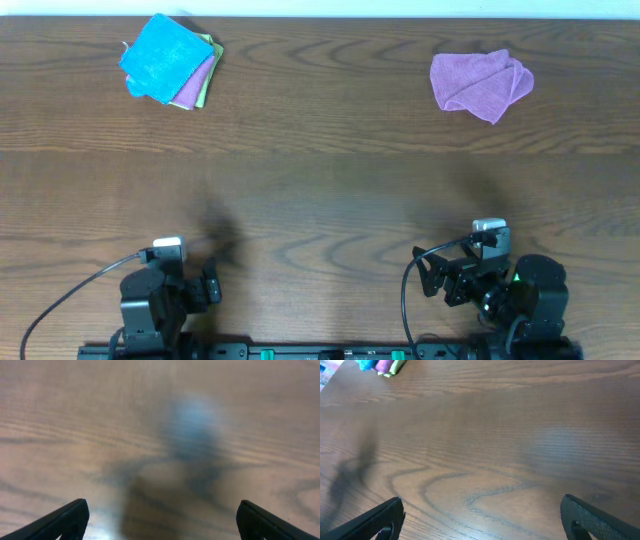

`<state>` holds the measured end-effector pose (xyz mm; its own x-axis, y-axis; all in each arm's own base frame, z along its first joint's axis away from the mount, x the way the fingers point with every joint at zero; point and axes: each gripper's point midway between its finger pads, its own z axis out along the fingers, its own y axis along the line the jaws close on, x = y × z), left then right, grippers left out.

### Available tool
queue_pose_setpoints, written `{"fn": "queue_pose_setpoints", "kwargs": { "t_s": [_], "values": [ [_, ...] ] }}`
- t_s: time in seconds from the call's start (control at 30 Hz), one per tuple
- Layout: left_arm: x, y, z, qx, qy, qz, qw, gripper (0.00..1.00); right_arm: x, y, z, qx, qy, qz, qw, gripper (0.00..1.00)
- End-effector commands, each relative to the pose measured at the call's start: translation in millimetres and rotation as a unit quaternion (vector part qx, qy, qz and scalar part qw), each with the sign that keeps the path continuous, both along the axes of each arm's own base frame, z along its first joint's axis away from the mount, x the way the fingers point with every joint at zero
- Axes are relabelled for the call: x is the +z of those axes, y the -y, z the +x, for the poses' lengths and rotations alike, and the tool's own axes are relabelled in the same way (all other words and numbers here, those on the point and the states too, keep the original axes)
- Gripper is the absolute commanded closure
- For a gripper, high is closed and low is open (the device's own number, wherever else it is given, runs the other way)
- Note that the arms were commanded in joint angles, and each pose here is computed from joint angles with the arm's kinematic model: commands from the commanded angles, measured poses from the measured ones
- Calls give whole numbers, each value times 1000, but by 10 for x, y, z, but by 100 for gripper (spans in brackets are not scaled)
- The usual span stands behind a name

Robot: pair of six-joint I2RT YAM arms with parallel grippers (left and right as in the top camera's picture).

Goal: Fold the cloth

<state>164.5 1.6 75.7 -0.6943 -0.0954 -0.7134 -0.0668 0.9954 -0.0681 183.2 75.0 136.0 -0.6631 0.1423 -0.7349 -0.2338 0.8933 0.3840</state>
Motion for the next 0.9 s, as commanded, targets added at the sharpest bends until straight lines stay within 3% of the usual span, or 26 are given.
{"fn": "queue_pose_setpoints", "kwargs": {
  "t_s": [0.0,0.87],
  "values": [
    [-52,-20,-58,1,-6,9,1000,5,1,8,4,-5,0,5,1000,1],
    [-46,-25,-124,3,5,10,1000,4,1,8,4,-5,0,5,1000,1]
  ]
}}
